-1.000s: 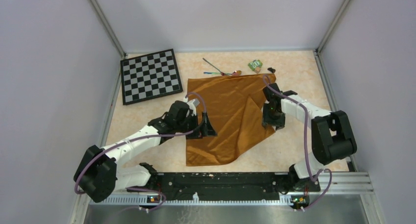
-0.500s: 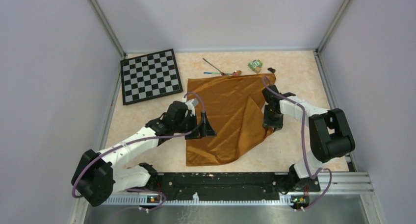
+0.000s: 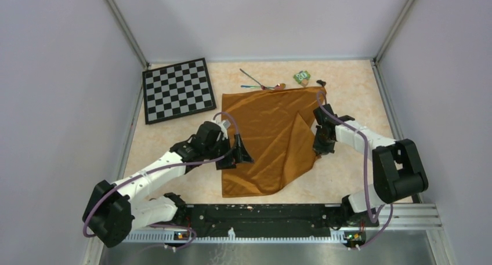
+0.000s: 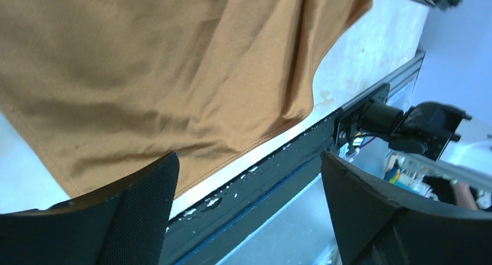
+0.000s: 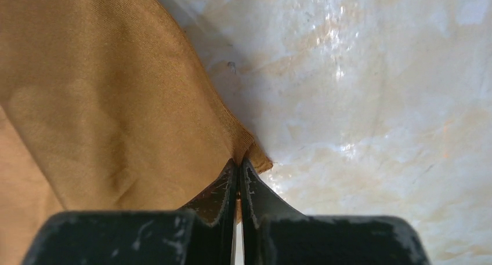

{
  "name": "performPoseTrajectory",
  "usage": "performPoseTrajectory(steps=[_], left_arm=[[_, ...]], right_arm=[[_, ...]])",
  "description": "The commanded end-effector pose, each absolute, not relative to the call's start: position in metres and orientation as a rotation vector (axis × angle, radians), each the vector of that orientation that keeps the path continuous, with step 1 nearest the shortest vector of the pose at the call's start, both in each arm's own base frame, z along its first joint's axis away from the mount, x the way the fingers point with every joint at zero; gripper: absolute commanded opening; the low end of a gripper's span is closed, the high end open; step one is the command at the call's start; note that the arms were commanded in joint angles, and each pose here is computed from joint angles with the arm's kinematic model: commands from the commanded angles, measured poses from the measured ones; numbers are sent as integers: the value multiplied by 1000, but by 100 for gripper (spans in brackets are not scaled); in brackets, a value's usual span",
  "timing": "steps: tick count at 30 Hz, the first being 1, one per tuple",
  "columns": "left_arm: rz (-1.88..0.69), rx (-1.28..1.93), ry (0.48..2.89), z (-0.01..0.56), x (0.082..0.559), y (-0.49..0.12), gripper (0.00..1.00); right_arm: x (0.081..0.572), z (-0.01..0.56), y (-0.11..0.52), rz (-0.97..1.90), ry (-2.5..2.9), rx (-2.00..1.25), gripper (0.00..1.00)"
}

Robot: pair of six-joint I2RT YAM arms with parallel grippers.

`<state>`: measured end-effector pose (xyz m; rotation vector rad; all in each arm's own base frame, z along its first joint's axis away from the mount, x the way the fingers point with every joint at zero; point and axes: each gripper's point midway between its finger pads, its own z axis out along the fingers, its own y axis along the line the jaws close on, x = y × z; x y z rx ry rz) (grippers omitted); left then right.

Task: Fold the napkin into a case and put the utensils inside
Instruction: Pick up the flattened napkin from the center of the board.

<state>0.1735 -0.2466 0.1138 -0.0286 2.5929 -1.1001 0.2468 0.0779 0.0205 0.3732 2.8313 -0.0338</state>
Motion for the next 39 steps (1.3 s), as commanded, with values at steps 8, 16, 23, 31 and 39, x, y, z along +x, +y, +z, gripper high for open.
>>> performPoseTrajectory(steps=[8,16,23,31,39], left_arm=[[-634,-808,2853,61,131,-210,86],[-296,-1133,2745,53,118,-195,64],[56,-1218,2777,43,106,-184,57],[71,-1250,2748,29,107,-180,58],[51,-1301,2769,10,97,-180,60]], right_arm=[[253,51,99,206,2626,757,0],[247,43,98,216,2623,734,0],[247,45,96,217,2615,679,0],[245,48,96,229,2611,640,0],[241,44,93,218,2627,619,0]])
